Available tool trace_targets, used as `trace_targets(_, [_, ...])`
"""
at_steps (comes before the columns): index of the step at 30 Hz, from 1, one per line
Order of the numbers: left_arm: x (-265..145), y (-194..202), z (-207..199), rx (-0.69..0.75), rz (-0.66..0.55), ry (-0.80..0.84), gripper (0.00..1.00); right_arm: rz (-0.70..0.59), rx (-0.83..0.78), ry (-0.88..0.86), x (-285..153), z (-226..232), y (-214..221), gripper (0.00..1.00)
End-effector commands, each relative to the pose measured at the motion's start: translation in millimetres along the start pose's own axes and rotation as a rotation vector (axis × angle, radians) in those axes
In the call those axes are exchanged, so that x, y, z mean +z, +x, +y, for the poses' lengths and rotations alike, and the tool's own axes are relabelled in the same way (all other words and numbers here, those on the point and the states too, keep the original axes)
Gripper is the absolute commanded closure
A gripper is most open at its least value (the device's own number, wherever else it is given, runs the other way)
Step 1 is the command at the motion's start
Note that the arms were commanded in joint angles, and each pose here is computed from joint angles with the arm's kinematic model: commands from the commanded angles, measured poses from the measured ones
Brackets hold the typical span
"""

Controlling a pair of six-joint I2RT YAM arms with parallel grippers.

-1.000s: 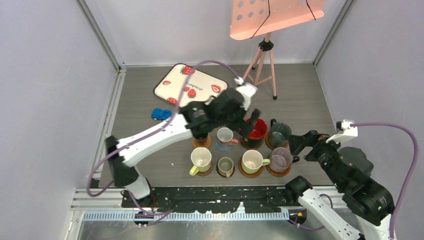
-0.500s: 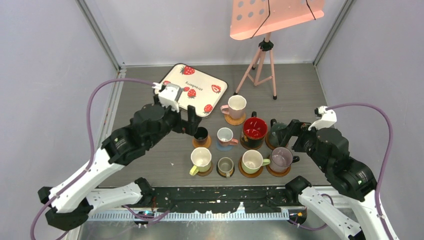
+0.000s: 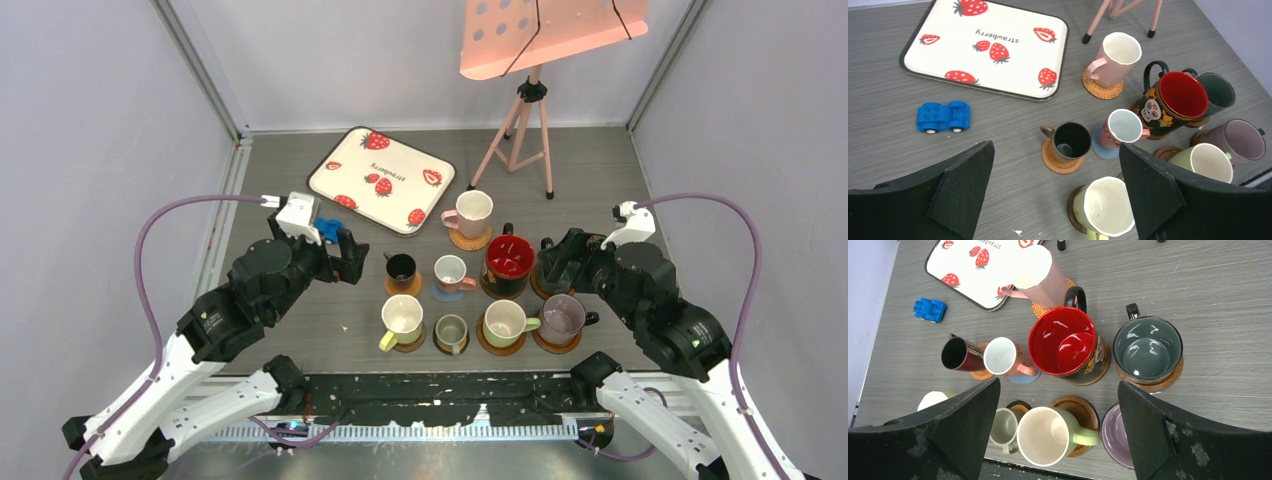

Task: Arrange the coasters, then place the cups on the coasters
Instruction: Reset both arms

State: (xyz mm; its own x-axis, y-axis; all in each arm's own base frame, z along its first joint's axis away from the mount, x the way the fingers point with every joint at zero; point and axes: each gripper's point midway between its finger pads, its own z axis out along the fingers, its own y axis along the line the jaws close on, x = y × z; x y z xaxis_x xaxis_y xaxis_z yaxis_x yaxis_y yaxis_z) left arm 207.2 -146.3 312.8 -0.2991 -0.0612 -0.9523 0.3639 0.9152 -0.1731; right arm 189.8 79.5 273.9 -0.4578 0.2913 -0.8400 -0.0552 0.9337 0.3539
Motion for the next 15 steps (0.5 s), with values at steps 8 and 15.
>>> trace_targets(8, [-4.1,-11.1,12.5,-0.042,-0.072,-0.026,0.00,-0.058,0.015,-0.056,4.8,15.9,-18.5,0.05])
trace_targets(15, [-7.1,-11.2,13.2,-0.053,-0.089,-0.019,0.00,-0.058,0.016,-0.070,4.9,17.9,-17.8,0.05])
